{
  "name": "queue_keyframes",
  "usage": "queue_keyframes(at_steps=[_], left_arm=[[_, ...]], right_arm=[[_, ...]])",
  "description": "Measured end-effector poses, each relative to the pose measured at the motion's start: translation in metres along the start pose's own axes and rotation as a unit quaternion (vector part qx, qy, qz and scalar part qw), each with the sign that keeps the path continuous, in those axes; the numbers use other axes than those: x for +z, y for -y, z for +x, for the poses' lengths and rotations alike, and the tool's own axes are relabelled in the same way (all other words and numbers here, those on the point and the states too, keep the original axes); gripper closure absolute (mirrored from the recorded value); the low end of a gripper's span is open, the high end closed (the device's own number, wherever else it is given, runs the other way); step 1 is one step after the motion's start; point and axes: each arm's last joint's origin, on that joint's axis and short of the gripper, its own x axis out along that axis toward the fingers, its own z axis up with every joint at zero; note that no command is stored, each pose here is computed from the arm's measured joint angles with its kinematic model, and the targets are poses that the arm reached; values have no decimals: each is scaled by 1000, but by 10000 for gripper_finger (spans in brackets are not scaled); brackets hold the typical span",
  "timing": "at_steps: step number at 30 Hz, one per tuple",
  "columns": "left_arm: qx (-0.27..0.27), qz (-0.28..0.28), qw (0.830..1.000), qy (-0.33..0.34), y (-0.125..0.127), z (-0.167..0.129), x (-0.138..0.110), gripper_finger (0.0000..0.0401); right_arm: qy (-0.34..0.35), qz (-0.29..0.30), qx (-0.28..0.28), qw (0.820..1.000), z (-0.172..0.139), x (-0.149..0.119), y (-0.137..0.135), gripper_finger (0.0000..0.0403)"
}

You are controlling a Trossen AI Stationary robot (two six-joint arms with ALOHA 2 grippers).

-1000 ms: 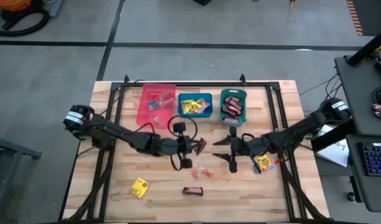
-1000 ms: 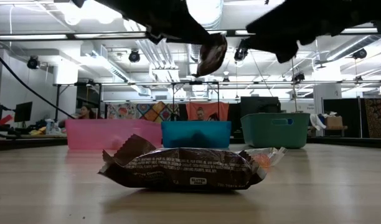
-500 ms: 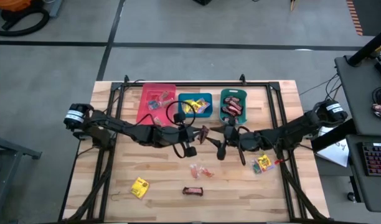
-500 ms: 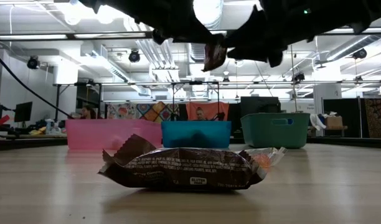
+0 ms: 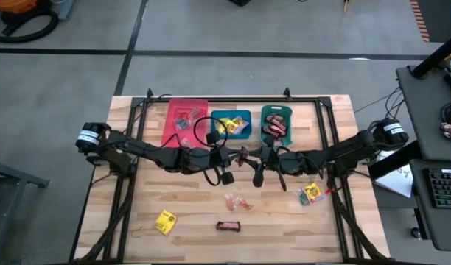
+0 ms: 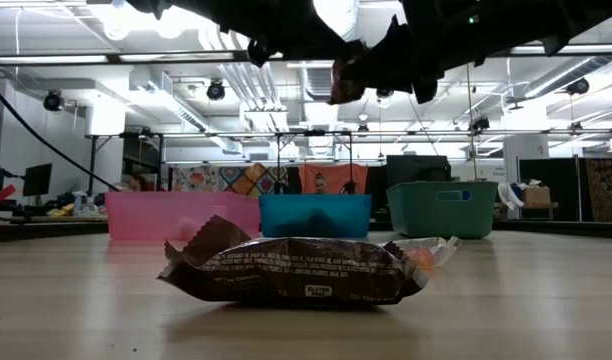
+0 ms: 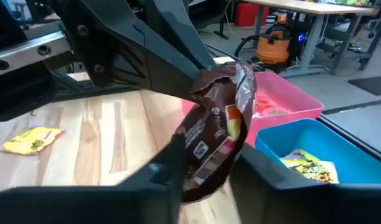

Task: Sort candy
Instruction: Put the left brown candy into the green bin

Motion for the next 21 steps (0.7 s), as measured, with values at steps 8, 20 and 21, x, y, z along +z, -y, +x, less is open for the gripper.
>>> queue_keyframes(at_steps=[8, 20, 21], left_arm=[[0, -6, 1000, 1, 0, 1, 0, 387], [0, 8, 998, -70, -11, -16, -1, 267], [0, 9, 997, -78, -12, -18, 0, 263]], right_arm=[[-1, -15, 0, 1000, 0, 0, 0, 379], [-94, -30, -46, 994, 0, 6, 19, 381], [-110, -34, -58, 992, 1, 8, 23, 381]])
